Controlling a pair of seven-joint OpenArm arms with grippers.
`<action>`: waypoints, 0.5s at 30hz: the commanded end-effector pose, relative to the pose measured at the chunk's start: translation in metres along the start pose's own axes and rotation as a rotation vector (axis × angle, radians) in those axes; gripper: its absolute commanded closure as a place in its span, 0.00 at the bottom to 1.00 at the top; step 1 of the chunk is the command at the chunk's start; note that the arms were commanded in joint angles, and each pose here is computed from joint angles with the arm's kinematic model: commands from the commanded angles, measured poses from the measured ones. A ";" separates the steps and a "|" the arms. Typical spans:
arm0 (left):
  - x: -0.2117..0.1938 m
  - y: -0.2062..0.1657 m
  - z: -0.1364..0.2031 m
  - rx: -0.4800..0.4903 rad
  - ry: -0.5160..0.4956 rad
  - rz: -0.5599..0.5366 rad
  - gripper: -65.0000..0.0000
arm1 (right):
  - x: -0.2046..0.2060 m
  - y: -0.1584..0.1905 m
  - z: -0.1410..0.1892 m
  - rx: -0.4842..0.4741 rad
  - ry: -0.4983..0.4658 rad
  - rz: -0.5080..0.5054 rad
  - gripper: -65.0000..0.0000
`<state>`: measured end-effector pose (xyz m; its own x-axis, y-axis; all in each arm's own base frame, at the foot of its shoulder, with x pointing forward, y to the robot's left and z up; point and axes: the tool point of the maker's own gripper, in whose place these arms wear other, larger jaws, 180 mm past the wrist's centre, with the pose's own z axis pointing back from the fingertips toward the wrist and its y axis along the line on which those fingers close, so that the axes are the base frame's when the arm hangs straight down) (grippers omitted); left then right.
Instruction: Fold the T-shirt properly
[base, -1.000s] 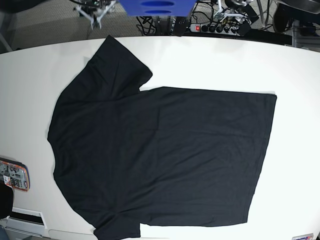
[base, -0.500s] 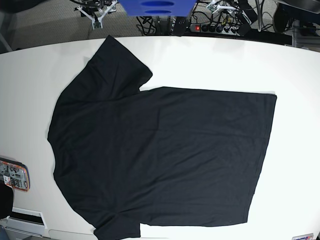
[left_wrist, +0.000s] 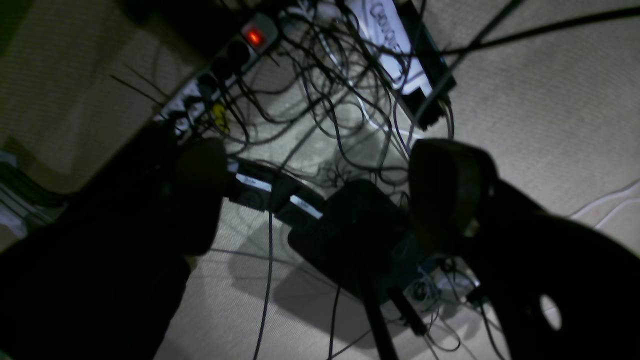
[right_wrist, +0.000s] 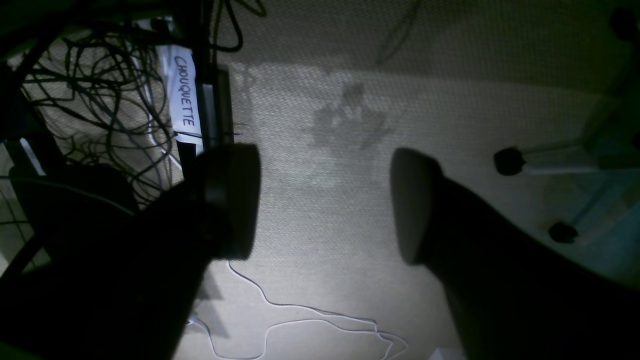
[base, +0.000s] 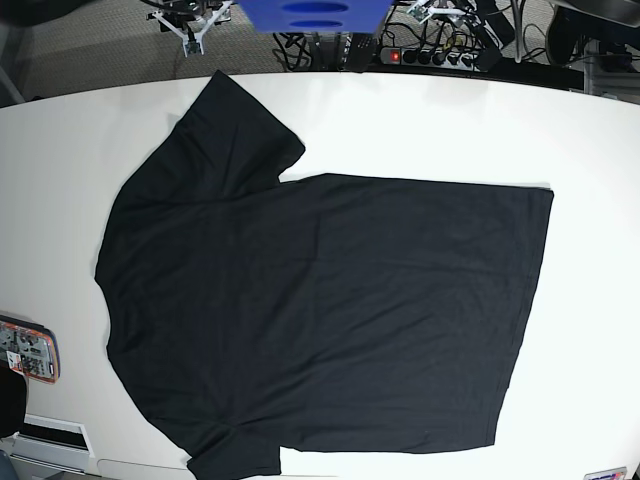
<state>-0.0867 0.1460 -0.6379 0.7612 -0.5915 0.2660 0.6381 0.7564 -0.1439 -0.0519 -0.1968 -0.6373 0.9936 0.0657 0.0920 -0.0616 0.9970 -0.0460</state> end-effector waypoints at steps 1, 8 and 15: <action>-0.001 0.003 0.001 0.002 -0.001 -0.002 0.17 | -0.005 -0.006 0.002 -0.009 0.004 0.007 0.40; 0.014 0.016 -0.004 0.022 -0.026 -0.003 0.17 | -0.005 -0.006 0.002 -0.009 0.004 0.007 0.40; 0.060 0.038 -0.016 0.053 -0.118 0.098 0.17 | -0.005 -0.006 0.002 -0.009 0.004 0.008 0.40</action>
<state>-0.0116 0.1378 -0.6433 0.7991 -0.4831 0.3578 0.5507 0.8269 -0.1137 -0.0520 -0.1968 -0.6372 0.9936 0.0653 0.0920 -0.0612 0.9970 -0.0463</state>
